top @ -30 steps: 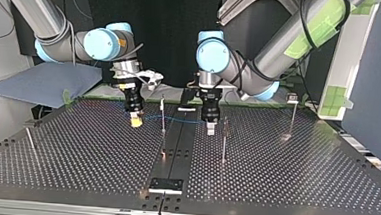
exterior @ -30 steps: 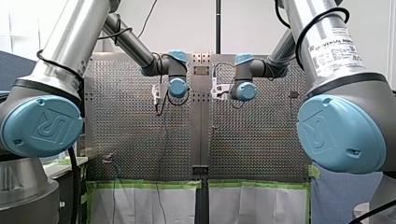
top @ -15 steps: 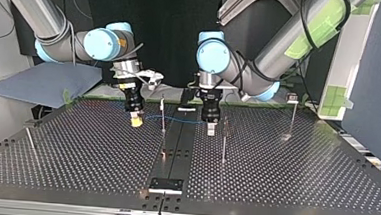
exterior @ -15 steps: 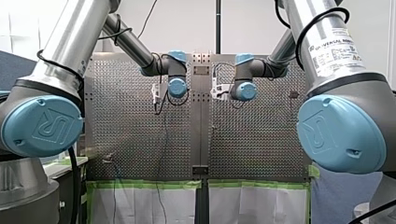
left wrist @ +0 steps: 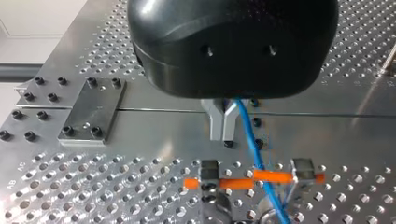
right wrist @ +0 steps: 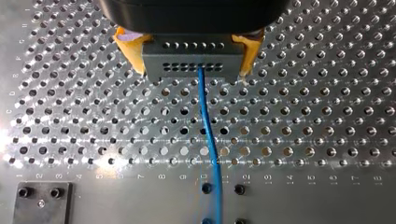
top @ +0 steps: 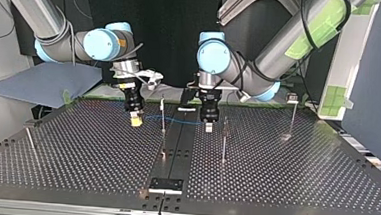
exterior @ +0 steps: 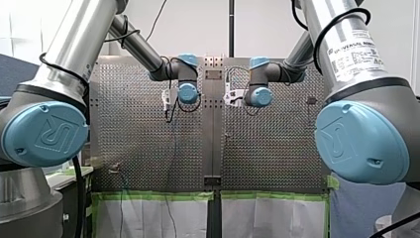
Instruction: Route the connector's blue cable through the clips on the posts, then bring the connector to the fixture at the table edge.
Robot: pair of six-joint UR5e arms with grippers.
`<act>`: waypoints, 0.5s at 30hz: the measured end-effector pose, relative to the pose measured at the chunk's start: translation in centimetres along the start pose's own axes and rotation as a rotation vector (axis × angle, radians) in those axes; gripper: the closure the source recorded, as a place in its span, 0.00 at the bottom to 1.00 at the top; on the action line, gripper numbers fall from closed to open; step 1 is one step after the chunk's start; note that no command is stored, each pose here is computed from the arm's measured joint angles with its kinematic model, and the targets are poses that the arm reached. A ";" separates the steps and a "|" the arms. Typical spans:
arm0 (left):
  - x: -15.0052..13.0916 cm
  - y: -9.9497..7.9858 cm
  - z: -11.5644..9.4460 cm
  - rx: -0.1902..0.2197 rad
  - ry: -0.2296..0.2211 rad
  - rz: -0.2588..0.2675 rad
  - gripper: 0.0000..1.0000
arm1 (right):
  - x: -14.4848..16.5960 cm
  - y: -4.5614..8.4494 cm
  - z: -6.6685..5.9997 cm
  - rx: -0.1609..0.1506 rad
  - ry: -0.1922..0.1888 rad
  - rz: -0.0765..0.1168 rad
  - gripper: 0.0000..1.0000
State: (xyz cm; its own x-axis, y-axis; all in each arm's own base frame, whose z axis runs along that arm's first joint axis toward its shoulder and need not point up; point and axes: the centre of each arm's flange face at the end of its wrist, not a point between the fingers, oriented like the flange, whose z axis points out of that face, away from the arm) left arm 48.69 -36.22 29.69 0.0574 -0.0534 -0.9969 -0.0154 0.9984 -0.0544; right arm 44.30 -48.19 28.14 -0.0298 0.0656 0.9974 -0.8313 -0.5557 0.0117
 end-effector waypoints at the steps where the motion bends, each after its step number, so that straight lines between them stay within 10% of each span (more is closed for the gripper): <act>1: 0.0 0.0 0.0 -0.001 0.001 0.000 1.00 | 0.0 0.0 0.0 0.000 0.000 0.000 1.00; 15: 0.3 -0.8 -0.7 0.026 0.007 0.003 1.00 | -0.1 0.0 -0.1 0.000 -0.010 0.001 1.00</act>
State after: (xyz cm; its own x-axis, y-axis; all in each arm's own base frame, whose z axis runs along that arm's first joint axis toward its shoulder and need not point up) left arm 47.98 -37.04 29.38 0.0504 -0.0502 -0.9975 0.0100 0.9987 -0.0497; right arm 44.26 -48.10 28.03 -0.0248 0.0570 0.9981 -0.8311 -0.5560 0.0111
